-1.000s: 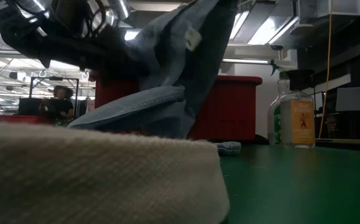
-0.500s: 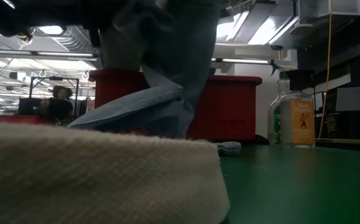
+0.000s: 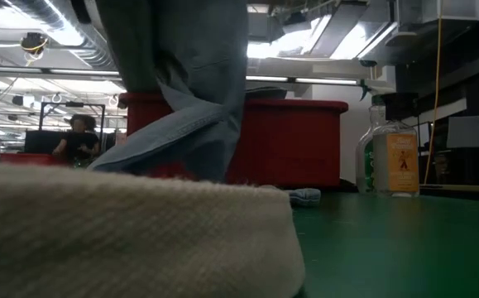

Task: Fold laundry
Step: Remove the light blue pants from the red bin

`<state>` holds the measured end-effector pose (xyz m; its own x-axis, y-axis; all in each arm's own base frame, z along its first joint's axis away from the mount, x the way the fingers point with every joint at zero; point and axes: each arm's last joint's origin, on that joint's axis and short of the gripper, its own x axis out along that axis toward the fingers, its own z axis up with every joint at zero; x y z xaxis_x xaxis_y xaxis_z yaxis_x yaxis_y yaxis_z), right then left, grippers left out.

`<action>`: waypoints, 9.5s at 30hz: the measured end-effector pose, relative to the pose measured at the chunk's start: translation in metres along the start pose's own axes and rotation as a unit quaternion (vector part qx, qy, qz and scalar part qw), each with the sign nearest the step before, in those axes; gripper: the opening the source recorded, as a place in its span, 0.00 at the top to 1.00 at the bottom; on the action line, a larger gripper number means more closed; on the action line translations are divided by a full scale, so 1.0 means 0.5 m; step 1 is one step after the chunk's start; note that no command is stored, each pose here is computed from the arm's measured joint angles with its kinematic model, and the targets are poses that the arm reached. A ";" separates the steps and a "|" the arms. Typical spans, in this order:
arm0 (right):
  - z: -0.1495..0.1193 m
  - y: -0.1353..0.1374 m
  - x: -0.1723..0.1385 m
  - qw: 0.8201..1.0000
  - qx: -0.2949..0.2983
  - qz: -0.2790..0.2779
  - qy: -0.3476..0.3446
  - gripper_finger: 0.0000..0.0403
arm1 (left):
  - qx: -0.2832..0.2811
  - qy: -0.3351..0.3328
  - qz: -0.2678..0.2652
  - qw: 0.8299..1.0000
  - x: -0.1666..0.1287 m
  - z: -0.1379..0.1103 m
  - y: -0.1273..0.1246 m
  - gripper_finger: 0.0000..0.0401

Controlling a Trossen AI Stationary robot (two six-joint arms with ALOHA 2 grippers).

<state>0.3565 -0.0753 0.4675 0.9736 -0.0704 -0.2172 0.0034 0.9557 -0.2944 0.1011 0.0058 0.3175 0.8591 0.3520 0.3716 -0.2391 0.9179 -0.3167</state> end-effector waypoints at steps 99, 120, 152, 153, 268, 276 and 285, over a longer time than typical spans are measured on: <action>-0.429 0.262 -0.332 0.828 0.009 0.022 0.560 0.94 | -0.177 0.395 -0.049 0.900 0.150 -0.506 -0.319 0.66; -0.429 0.262 -0.332 0.828 0.008 0.020 0.561 0.94 | -0.116 0.482 -0.030 0.868 0.124 -0.532 -0.299 0.65; -0.433 0.260 -0.349 0.800 -0.010 0.027 0.600 0.61 | -0.006 0.478 0.022 0.878 0.139 -0.536 -0.254 0.65; -0.431 0.259 -0.352 0.797 -0.012 0.029 0.603 0.61 | -0.004 0.478 0.026 0.878 0.142 -0.537 -0.249 0.65; -0.505 0.672 -0.069 0.894 -0.339 0.117 0.270 0.92 | 0.089 0.593 0.170 0.782 0.102 -0.515 -0.165 0.80; -0.505 0.672 -0.069 0.895 -0.336 0.116 0.270 0.98 | 0.089 0.593 0.170 0.782 0.102 -0.515 -0.165 0.80; -0.479 0.676 -0.072 0.897 -0.303 0.126 0.297 0.99 | 0.078 0.590 0.178 0.784 0.102 -0.515 -0.165 0.80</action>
<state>0.2679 0.1816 0.1530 0.6325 -0.1864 -0.7518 -0.4989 0.6444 -0.5795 0.2812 -0.0992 0.1381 0.5245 0.2602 -0.8107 -0.5317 0.8438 -0.0732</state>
